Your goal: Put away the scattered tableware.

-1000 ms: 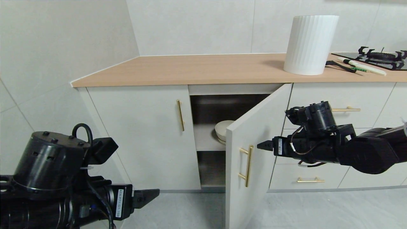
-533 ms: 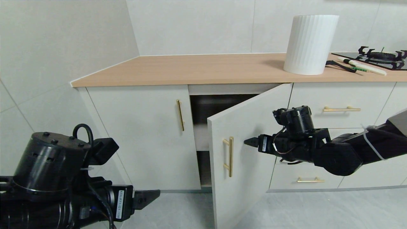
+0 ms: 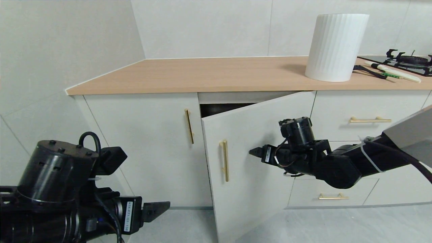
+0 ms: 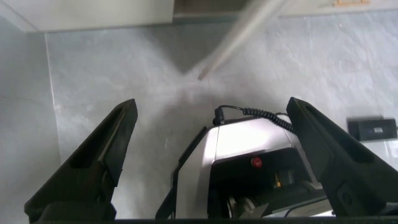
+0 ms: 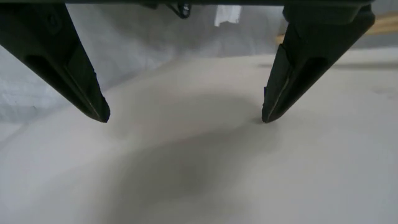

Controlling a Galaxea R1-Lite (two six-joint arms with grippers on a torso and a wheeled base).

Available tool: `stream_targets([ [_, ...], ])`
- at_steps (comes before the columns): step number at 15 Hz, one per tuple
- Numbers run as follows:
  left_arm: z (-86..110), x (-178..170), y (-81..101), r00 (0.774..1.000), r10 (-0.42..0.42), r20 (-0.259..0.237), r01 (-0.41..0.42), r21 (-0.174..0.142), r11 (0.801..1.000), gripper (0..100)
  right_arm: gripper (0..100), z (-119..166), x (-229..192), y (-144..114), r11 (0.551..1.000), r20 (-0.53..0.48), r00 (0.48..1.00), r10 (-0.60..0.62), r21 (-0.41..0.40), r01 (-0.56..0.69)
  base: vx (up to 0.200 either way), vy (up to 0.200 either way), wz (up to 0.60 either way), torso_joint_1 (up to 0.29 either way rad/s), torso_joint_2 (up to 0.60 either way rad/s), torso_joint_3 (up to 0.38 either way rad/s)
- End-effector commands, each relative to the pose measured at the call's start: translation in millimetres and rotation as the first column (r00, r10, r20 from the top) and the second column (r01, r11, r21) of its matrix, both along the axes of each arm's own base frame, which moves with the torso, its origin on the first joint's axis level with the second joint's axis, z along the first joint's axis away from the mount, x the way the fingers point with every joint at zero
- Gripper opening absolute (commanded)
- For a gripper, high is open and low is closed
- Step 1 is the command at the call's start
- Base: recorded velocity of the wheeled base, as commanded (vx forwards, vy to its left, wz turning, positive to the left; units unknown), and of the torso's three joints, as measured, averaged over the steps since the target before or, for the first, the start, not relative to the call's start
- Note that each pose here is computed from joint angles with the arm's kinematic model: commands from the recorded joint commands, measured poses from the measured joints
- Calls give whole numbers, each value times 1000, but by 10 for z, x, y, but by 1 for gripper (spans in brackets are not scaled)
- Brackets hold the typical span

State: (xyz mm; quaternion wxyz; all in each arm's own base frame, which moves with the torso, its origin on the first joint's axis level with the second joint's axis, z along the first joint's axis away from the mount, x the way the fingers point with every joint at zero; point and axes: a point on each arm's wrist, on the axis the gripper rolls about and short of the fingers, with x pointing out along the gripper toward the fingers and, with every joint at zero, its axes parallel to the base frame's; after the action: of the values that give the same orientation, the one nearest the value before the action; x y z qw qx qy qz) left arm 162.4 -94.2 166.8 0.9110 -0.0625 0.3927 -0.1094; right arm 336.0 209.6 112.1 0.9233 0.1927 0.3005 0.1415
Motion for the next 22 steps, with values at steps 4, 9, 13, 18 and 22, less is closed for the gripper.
stream_targets([
  [4, -24, 12, -7, 1000, 0, -10, 1, 7, 1000, 100, 100, 43, 6, 180, 997, 10, 999, -45, 55, 45, 0, 0, 0, 0, 0, 0],
  [9, -24, 12, -7, 1000, 1, -11, -1, 6, 1000, 100, 100, -3, 291, 457, 965, 28, 977, -210, 169, 203, 0, 0, 0, 0, 0, 0],
  [13, -24, 12, -7, 1000, 0, -10, 1, 7, 1000, 100, 100, -13, 418, 503, 941, 34, 961, -274, 218, 261, 0, 0, 0, 0, 0, 0],
  [18, -24, 12, -7, 1000, 1, -11, -1, 6, 1000, 100, 100, -22, 637, 402, 905, 41, 933, -357, 264, 335, 0, 0, 0, 0, 0, 0],
  [22, -24, 12, -7, 1000, 0, -10, 1, 7, 1000, 100, 100, -34, 719, 377, 890, 56, 916, -398, 265, 371, 0, 0, 0, 0, 0, 0],
])
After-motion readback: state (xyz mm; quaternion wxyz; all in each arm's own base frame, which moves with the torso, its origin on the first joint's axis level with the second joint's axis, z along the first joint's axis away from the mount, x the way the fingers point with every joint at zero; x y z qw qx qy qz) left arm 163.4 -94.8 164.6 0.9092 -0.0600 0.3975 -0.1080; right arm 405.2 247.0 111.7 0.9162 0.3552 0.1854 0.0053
